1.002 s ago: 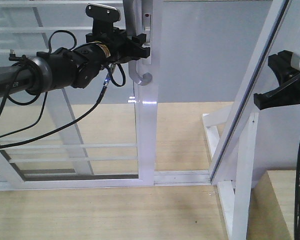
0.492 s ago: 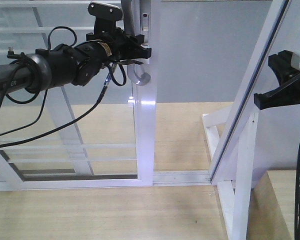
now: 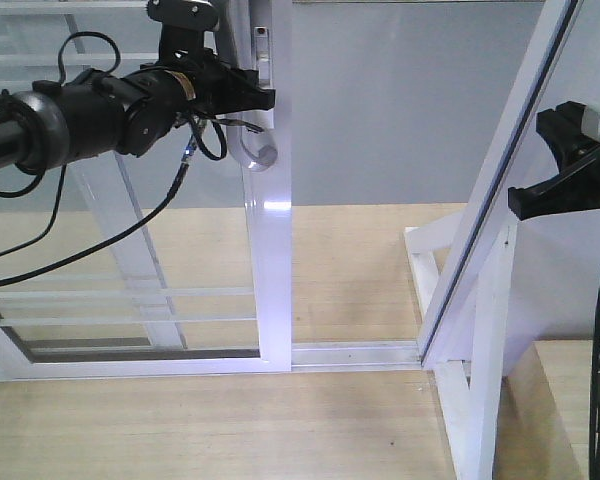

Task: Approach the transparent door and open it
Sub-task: 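Slide the door farther open with the left gripper along its track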

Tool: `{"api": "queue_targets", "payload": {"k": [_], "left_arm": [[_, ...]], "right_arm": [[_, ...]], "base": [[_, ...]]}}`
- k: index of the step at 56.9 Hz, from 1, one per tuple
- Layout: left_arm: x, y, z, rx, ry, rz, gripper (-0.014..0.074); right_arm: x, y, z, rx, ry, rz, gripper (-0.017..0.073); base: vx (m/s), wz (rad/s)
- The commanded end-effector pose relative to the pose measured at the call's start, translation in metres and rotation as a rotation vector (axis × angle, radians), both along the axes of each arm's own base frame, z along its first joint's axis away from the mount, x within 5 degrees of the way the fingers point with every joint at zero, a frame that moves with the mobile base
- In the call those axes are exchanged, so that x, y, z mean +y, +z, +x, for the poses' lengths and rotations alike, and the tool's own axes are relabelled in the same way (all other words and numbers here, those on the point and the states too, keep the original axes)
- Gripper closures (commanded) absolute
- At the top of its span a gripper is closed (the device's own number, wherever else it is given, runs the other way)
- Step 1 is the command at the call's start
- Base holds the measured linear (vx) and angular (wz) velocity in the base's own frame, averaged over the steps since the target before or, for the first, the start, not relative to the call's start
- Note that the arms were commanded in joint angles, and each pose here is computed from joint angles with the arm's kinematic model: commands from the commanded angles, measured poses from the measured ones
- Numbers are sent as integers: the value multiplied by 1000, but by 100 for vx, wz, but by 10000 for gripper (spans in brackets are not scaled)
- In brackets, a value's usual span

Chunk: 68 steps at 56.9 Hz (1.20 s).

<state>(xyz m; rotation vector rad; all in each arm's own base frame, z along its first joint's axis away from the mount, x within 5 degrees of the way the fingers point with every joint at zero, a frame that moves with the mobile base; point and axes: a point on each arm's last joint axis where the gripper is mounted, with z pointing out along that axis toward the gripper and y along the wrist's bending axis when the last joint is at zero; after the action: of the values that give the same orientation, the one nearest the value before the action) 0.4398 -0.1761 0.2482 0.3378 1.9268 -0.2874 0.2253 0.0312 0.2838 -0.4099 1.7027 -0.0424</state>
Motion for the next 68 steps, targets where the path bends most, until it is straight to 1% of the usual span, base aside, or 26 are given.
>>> {"api": "queue_targets", "payload": {"k": [1, 19, 24, 39, 51, 60, 64, 68], "left_arm": [[19, 67, -4, -196, 30, -112, 597], [51, 88, -7, -194, 105, -97, 597], [58, 91, -8, -191, 119, -84, 597], [79, 106, -15, -209, 162, -75, 597], [99, 104, -24, -221, 197, -79, 597], [109, 103, -32, -227, 214, -77, 597], [112, 103, -35, -234, 214, -60, 597], [114, 105, -36, -233, 217, -56, 597]], "right_arm": [[1, 20, 0, -115, 17, 27, 565], [1, 20, 0, -115, 17, 28, 565], [1, 20, 0, -115, 17, 28, 565], [1, 20, 0, -114, 17, 30, 565], [1, 20, 0, -114, 16, 31, 565], [1, 20, 0, -114, 16, 32, 565], [1, 20, 0, -113, 16, 36, 565], [1, 20, 0, -113, 14, 39, 565]], "base": [[0, 0], [0, 0], [0, 0], [0, 0], [0, 0], [0, 0], [0, 0], [0, 0]]}}
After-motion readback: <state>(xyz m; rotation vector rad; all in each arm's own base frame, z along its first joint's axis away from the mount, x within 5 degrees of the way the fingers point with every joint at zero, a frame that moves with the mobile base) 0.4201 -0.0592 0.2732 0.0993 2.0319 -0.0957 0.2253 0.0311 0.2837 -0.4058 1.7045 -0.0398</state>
